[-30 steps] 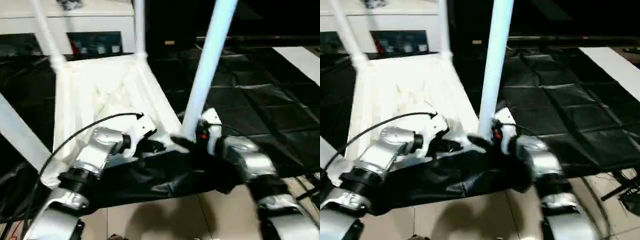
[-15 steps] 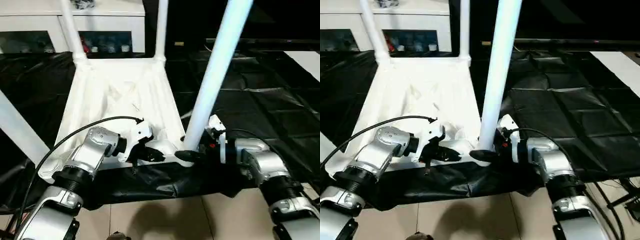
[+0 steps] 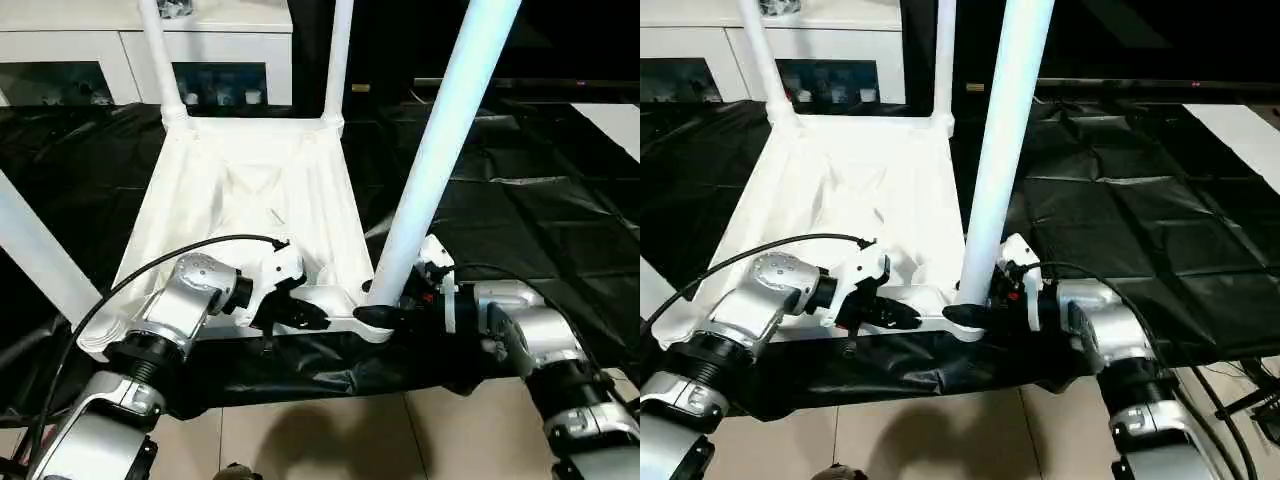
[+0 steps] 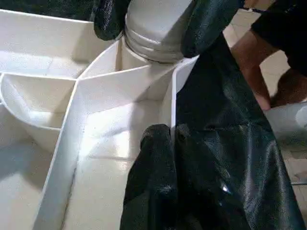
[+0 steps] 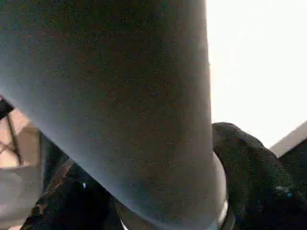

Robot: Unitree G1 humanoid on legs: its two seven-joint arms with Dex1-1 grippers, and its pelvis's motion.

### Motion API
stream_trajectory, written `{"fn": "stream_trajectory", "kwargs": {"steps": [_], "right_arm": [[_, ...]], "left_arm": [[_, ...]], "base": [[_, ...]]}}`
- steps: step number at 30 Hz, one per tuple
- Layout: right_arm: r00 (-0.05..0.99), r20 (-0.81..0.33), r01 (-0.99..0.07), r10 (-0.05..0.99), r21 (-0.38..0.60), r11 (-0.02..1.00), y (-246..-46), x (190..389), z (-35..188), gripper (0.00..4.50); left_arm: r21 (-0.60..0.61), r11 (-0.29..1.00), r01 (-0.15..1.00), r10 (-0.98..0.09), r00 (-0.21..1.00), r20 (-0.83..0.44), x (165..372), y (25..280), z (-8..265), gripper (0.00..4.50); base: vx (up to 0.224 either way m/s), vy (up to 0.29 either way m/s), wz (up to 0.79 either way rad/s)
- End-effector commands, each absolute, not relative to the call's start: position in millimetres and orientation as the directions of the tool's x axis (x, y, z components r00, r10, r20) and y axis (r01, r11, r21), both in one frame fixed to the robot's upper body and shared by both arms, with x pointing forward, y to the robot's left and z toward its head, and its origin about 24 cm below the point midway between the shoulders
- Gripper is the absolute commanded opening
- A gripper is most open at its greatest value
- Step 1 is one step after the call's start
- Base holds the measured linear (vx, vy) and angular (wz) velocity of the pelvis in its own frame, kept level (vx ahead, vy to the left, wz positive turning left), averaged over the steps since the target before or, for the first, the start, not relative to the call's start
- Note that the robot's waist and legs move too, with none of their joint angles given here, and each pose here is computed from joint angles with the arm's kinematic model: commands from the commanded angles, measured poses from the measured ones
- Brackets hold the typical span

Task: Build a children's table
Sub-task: Rotate leg to tighten

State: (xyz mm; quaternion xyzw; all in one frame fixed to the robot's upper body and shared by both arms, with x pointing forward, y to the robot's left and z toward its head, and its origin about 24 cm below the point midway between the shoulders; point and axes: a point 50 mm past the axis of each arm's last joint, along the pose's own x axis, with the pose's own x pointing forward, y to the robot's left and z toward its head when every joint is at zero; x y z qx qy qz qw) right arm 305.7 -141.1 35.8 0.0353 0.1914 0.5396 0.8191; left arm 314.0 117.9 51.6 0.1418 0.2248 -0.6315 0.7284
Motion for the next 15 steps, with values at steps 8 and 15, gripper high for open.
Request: {"fn": "stream_trajectory", "kwargs": {"steps": [8,15], "right_arm": [[0.667,-0.277,-0.626,0.691,0.293,0.722,-98.8,325.2,16.0,2.67],[0.732,-0.277,-0.554,0.623,0.290,0.780,-77.5,332.7,16.1,3.23]], "left_arm": [[-0.016,0.375,0.927,-0.843,0.334,-0.422,329.9,79.7,65.4,0.00],[-0.016,0.408,0.913,-0.836,0.366,-0.409,326.9,62.7,65.3,0.00]], "base": [[0.000,0.000,0.00],[0.000,0.000,0.00]]}}
